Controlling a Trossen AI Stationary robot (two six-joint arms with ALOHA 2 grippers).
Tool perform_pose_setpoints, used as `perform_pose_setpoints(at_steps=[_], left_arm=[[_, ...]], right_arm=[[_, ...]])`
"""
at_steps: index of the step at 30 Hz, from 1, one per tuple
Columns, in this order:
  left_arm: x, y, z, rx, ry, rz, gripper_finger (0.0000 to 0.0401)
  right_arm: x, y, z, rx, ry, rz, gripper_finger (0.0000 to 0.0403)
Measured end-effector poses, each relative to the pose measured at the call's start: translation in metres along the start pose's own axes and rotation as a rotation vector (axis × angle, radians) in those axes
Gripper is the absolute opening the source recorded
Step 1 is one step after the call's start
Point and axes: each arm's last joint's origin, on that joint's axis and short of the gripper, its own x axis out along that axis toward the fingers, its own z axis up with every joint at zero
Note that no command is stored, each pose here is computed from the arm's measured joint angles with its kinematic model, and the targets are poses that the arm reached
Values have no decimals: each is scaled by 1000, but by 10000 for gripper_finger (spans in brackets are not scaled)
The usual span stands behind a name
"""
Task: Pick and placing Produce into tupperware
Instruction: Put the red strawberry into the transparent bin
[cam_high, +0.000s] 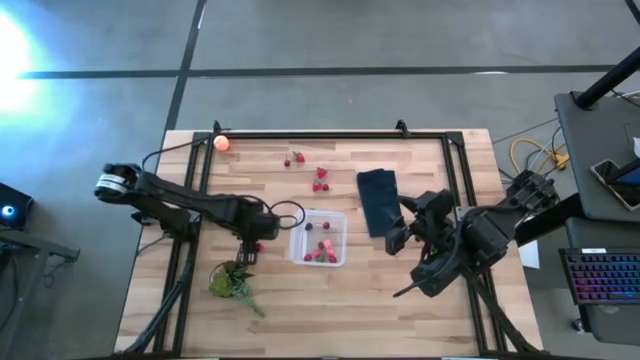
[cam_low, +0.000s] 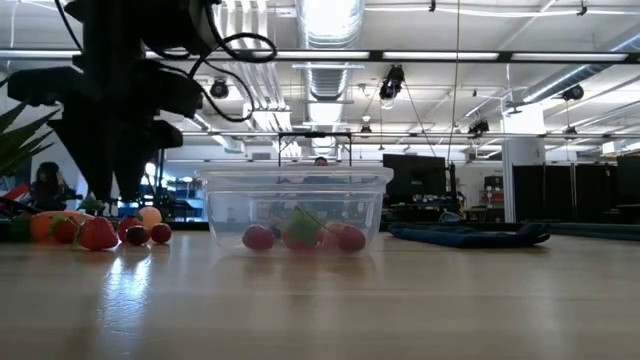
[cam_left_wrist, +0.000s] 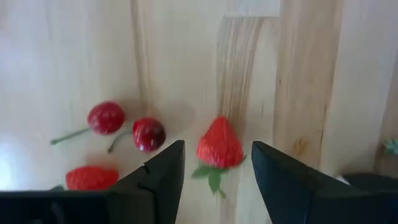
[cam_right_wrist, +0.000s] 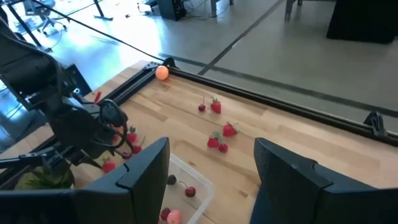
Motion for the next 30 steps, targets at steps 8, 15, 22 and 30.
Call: perform_pose_setpoints(at_steps=[8,15,22,30], left_arm=[[19,-1,-7,-38,80,36,223],[21,-4,-10,-49,59,46,257],[33,-4,-10,-47,90,51,257],[46,-5,-5,-44,120,51,257]], right_arm=[[2,-1,-4,-2,1,-8,226],[1,-3,-2,-6,4,-5,226],[0,-5,0,-15,1,-1,226],[-1,-7,2,-22,1,1,226]])
